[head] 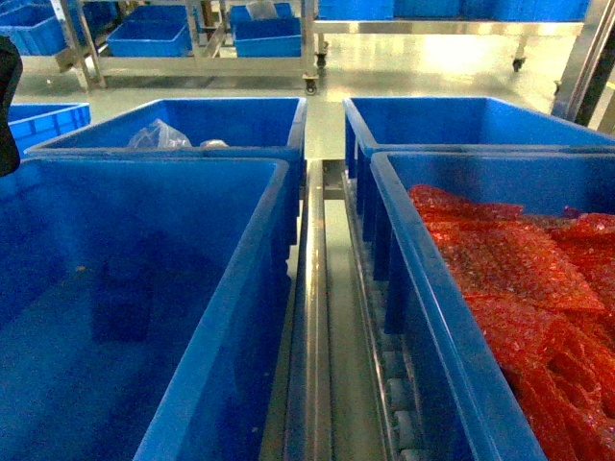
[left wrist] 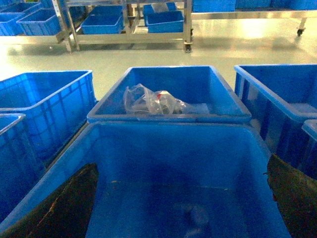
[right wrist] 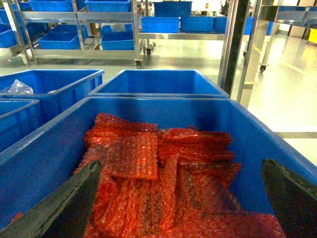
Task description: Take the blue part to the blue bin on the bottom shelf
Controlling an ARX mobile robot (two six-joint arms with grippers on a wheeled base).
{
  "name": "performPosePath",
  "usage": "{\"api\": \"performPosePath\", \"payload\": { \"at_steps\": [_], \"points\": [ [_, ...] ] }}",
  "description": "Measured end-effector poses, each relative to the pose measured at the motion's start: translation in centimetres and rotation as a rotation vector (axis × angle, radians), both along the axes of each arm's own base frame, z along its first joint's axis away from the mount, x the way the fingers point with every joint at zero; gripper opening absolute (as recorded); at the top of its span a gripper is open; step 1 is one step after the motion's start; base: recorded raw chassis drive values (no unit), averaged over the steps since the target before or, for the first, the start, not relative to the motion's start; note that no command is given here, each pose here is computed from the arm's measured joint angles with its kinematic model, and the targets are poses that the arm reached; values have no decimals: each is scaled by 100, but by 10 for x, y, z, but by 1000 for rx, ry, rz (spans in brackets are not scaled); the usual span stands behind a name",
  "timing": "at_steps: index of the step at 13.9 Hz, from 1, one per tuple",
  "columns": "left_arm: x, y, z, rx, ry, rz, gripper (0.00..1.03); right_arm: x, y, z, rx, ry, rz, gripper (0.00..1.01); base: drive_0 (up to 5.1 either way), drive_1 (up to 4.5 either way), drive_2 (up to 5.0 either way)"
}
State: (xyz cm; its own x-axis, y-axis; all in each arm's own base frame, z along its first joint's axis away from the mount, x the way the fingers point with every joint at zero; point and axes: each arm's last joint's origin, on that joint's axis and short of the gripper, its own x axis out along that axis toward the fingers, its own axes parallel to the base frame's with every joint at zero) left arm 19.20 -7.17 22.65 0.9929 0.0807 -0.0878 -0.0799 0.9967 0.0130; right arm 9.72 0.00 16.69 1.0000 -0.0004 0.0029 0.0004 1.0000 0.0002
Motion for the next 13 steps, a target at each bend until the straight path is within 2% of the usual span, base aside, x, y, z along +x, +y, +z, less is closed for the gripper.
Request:
{"api": "performPosePath", "payload": {
  "at_steps": [2, 3, 4, 5, 7, 9, 10, 13],
  "points": [
    [2, 0, -3, 19, 13, -2, 97, 0, 0, 0, 0, 0, 0, 98, 0, 0, 0],
    [-1, 6, -5, -20, -73, -61, 85, 0, 0, 0, 0, 0, 0, 98, 0, 0, 0],
    [-11, 18, -11, -28, -93, -75, 73, 0, 0, 0, 0, 0, 0, 98, 0, 0, 0],
    [-19, 29, -21, -24, -82, -66, 58, 0, 0, 0, 0, 0, 0, 98, 0, 0, 0],
    [-30, 40, -31, -25, -78, -81, 32, 0, 0, 0, 0, 0, 0, 98, 0, 0, 0],
    [-41, 50, -38, -26, -83, -73, 5, 0, 0, 0, 0, 0, 0, 98, 0, 0, 0],
    [-45, 54, -41, -25, -79, -74, 2, 0, 0, 0, 0, 0, 0, 98, 0, 0, 0],
    [-54, 59, -46, -25, -80, -78, 2, 0, 0, 0, 0, 0, 0, 98, 0, 0, 0]
  ]
}}
